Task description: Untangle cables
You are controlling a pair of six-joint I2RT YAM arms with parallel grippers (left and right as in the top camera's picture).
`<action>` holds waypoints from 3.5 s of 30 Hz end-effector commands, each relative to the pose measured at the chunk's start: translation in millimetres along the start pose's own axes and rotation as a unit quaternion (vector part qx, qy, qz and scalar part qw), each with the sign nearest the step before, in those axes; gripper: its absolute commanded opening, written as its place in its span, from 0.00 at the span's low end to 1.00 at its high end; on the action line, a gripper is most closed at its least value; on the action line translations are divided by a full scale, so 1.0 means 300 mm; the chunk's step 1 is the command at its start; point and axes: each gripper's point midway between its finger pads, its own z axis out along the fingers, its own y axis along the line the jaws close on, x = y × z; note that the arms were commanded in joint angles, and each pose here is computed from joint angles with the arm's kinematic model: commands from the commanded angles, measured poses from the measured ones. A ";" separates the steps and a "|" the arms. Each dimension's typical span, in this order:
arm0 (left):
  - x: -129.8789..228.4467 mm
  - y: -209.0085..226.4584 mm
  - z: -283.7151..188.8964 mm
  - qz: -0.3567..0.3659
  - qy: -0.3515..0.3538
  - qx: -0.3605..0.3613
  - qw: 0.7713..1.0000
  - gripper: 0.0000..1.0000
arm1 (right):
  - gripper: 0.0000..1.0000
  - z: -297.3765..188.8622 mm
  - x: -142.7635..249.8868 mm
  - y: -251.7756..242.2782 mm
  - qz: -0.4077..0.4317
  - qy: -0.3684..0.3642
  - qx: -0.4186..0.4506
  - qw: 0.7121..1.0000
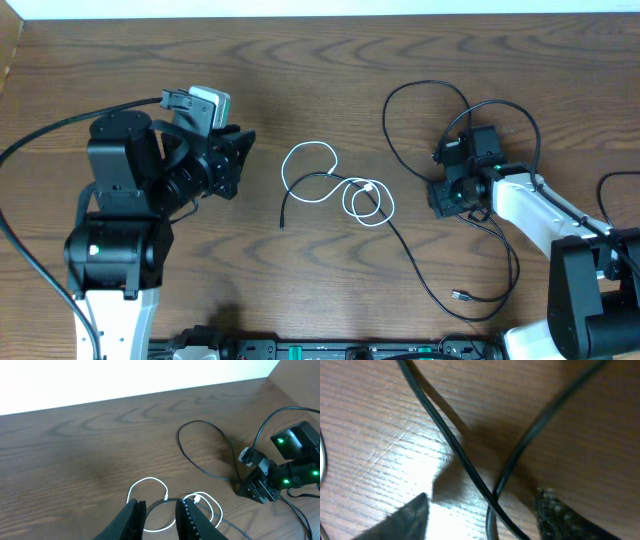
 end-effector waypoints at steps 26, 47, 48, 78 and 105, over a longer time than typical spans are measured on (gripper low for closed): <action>0.001 -0.019 -0.048 0.015 -0.010 -0.005 1.000 0.26 | 0.01 -0.537 -0.357 0.062 0.026 -0.100 -0.028 0.994; -0.001 -0.023 -0.050 0.006 -0.011 -0.003 1.000 0.26 | 0.01 -1.405 -0.444 -0.386 0.156 -0.332 0.162 0.916; -0.001 -0.023 -0.050 0.006 -0.012 -0.003 1.000 0.26 | 0.01 -1.448 -0.429 -0.418 0.174 -0.346 0.169 0.906; -0.015 -0.017 -0.048 0.011 -0.019 -0.006 1.000 0.31 | 0.01 -1.739 -0.049 -0.823 0.506 -0.395 0.303 0.705; 0.023 0.030 0.009 -0.002 0.009 -0.021 1.000 0.31 | 0.01 -1.089 0.204 -1.351 0.599 -0.083 0.420 0.677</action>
